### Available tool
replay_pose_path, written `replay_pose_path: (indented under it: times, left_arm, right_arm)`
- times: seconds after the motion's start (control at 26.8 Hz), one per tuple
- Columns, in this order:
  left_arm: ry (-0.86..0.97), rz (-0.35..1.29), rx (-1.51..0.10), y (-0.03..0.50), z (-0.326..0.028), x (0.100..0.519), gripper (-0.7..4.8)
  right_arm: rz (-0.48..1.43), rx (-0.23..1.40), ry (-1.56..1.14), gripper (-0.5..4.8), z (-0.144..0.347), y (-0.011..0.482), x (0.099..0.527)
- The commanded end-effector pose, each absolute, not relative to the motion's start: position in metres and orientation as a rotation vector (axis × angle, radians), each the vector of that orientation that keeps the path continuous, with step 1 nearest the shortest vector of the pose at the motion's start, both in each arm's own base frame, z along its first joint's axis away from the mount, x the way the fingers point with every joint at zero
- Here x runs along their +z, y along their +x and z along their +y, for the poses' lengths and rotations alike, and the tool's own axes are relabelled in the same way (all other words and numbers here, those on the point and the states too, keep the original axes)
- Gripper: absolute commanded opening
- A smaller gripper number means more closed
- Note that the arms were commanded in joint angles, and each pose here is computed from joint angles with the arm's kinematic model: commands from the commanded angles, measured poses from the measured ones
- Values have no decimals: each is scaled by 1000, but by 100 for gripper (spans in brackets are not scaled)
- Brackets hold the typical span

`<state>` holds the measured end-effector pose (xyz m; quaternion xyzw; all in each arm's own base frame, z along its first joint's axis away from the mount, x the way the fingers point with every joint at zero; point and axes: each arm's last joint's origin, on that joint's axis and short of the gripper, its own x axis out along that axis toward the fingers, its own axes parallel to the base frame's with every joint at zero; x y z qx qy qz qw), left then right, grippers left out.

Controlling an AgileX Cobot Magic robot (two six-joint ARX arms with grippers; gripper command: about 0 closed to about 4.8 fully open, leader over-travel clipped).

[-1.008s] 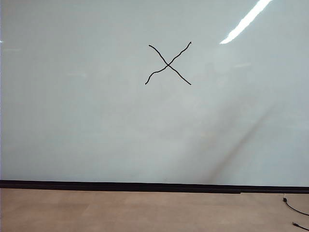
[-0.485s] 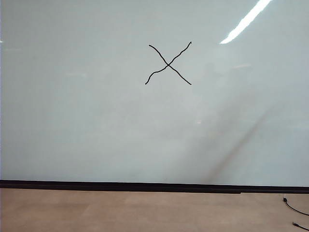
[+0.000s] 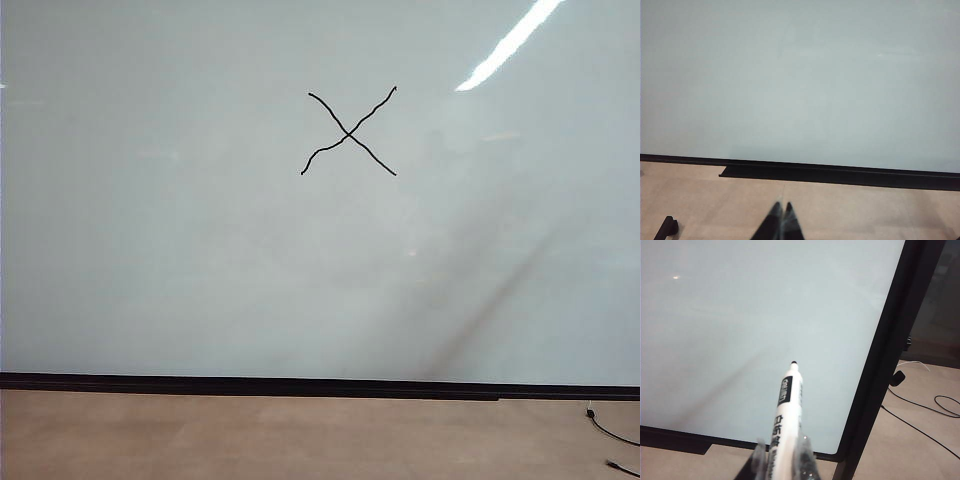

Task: Pick up the pen on the shelf to the right of the whiteboard and draw a cross mark.

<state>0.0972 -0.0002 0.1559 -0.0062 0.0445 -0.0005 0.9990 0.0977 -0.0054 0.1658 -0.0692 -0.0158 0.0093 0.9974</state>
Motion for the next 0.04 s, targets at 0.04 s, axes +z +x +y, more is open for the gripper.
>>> replay_pose_path:
  times: [0.04]
  left_arm:
    - [-8, 78, -5, 97, 0, 158, -5]
  right_arm:
    - [-49, 18, -135, 0, -5, 97, 168]
